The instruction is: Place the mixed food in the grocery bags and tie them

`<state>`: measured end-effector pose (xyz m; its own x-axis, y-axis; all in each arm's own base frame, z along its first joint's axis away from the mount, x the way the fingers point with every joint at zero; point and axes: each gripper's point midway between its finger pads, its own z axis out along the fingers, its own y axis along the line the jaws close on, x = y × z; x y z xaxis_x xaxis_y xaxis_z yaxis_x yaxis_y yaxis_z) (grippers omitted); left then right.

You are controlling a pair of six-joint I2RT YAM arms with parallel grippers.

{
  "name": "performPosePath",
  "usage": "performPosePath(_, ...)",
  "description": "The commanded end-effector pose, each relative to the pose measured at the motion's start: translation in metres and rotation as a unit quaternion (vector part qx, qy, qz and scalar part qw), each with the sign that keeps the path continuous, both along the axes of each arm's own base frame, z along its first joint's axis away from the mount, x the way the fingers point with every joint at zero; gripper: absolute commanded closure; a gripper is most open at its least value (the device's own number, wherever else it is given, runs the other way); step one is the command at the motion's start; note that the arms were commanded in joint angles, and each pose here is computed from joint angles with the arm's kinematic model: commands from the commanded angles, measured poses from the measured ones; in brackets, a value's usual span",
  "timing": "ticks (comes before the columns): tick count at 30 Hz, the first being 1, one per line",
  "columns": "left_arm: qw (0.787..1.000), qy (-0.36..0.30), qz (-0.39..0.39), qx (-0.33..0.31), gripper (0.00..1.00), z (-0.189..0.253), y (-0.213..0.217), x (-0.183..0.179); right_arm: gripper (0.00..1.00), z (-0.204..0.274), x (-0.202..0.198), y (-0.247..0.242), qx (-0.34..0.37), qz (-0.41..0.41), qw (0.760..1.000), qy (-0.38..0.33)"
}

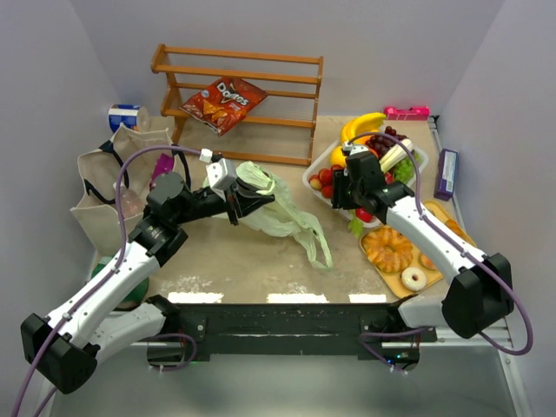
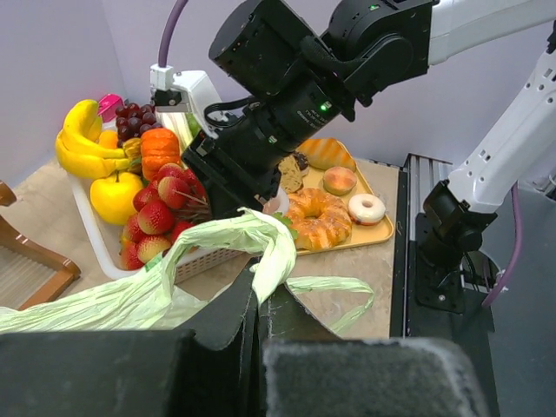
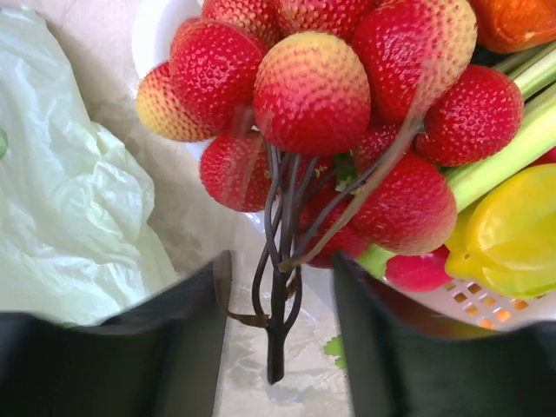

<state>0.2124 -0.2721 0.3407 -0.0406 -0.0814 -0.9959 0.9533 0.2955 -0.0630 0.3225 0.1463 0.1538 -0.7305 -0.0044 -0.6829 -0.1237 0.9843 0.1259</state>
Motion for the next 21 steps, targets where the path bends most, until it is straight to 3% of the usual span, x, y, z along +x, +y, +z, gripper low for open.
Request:
performPosePath(1, 1.0, -0.022, 0.014, -0.003, 1.0, 0.005, 0.004, 0.005, 0.69, 0.009, 0.012, 0.007, 0.011, 0.006, 1.0, -0.018)
performPosePath(3, 1.0, -0.022, 0.018, -0.002, 1.0, 0.005, 0.005, 0.006, 0.84, 0.016, 0.013, 0.007, 0.011, 0.009, 1.0, -0.023)
performPosePath(7, 0.999, -0.027, 0.024, -0.004, 1.0, 0.008, 0.007, 0.006, 1.0, 0.035, 0.01, 0.005, 0.011, 0.016, 0.999, -0.034)
performPosePath(16, 0.999, -0.032, 0.031, -0.005, 1.0, 0.01, 0.009, 0.007, 1.0, 0.128, 0.004, 0.024, 0.071, 0.088, 0.983, -0.142)
performPosePath(21, 0.998, -0.034, 0.048, -0.017, 1.0, 0.018, 0.016, 0.011, 1.0, 0.189, -0.031, 0.051, 0.166, 0.175, 0.95, -0.198)
